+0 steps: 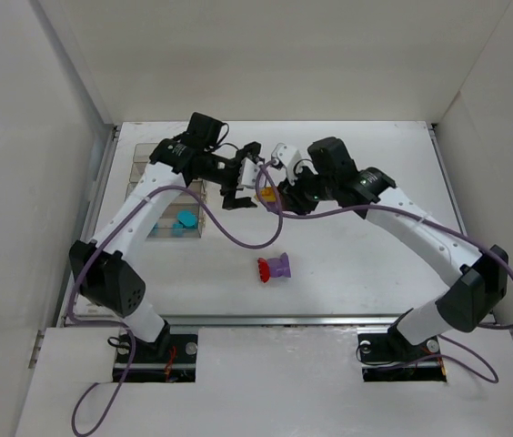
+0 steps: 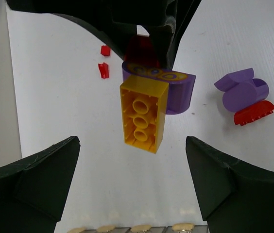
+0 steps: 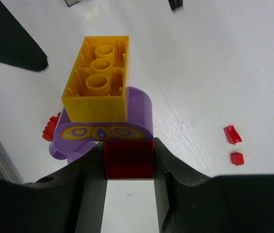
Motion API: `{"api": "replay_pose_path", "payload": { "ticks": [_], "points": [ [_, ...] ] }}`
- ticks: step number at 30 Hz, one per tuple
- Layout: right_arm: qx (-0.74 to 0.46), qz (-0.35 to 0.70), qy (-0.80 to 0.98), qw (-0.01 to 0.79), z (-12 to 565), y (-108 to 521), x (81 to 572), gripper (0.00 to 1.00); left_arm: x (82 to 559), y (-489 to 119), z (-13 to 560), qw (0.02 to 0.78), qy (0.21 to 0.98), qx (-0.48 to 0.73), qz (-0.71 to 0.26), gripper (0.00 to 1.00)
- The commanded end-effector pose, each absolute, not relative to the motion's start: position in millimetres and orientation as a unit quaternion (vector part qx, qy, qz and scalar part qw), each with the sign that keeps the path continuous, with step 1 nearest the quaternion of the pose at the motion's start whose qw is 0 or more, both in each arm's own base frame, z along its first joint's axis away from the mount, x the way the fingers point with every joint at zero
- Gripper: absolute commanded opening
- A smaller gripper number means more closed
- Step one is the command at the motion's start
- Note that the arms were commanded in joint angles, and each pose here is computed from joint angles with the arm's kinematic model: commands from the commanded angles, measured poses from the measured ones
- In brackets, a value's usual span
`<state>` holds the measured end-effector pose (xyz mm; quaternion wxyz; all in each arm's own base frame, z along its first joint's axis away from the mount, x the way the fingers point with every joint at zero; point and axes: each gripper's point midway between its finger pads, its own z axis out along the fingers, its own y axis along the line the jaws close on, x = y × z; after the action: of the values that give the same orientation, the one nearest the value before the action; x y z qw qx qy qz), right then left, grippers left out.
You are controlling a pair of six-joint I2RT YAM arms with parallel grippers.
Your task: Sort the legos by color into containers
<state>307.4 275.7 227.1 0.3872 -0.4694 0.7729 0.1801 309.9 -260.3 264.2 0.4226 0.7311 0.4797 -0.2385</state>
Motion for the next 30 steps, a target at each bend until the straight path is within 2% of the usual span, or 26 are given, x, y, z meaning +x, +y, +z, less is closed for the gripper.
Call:
{"api": "replay_pose_path", "payload": {
  "ticks": [1,5,8,9,10,14,16,21,22,25,26,30],
  "points": [
    [-0.5,0.208,0.71,0.45,274,294,295,0.0,299,-272,272,0.422,0.454,0.74,-0.262,0.88],
    [-0.502,0.211,0.703,0.458,280,296,292,0.0,295,-279,268,0.412,0.448,0.741,-0.284,0.86],
    [-0.503,0.215,0.698,0.462,283,298,292,0.0,296,-281,269,0.413,0.446,0.74,-0.288,0.78],
    [-0.503,0.215,0.698,0.462,283,298,292,0.0,299,-282,269,0.413,0.446,0.74,-0.288,0.75],
    [-0.503,0.215,0.698,0.462,283,298,292,0.0,299,-282,269,0.413,0.446,0.74,-0.288,0.65],
    [-0.504,0.215,0.701,0.458,279,299,293,0.0,302,-282,272,0.413,0.447,0.741,-0.283,0.48],
    [-0.502,0.211,0.702,0.459,279,298,295,0.0,303,-281,273,0.413,0.446,0.745,-0.276,0.45],
    [-0.502,0.206,0.709,0.451,273,297,296,0.0,298,-276,267,0.399,0.445,0.753,-0.274,0.45],
    [-0.502,0.206,0.709,0.451,273,297,296,0.0,298,-276,267,0.399,0.445,0.753,-0.274,0.32],
    [-0.502,0.206,0.711,0.447,269,298,297,0.0,298,-276,267,0.399,0.445,0.753,-0.274,0.11],
    [-0.503,0.206,0.713,0.443,266,299,298,0.0,298,-276,267,0.399,0.445,0.753,-0.274,0.0],
    [-0.495,0.184,0.73,0.434,252,294,302,0.0,301,-266,265,0.398,0.458,0.75,-0.261,0.0]
  ]
}}
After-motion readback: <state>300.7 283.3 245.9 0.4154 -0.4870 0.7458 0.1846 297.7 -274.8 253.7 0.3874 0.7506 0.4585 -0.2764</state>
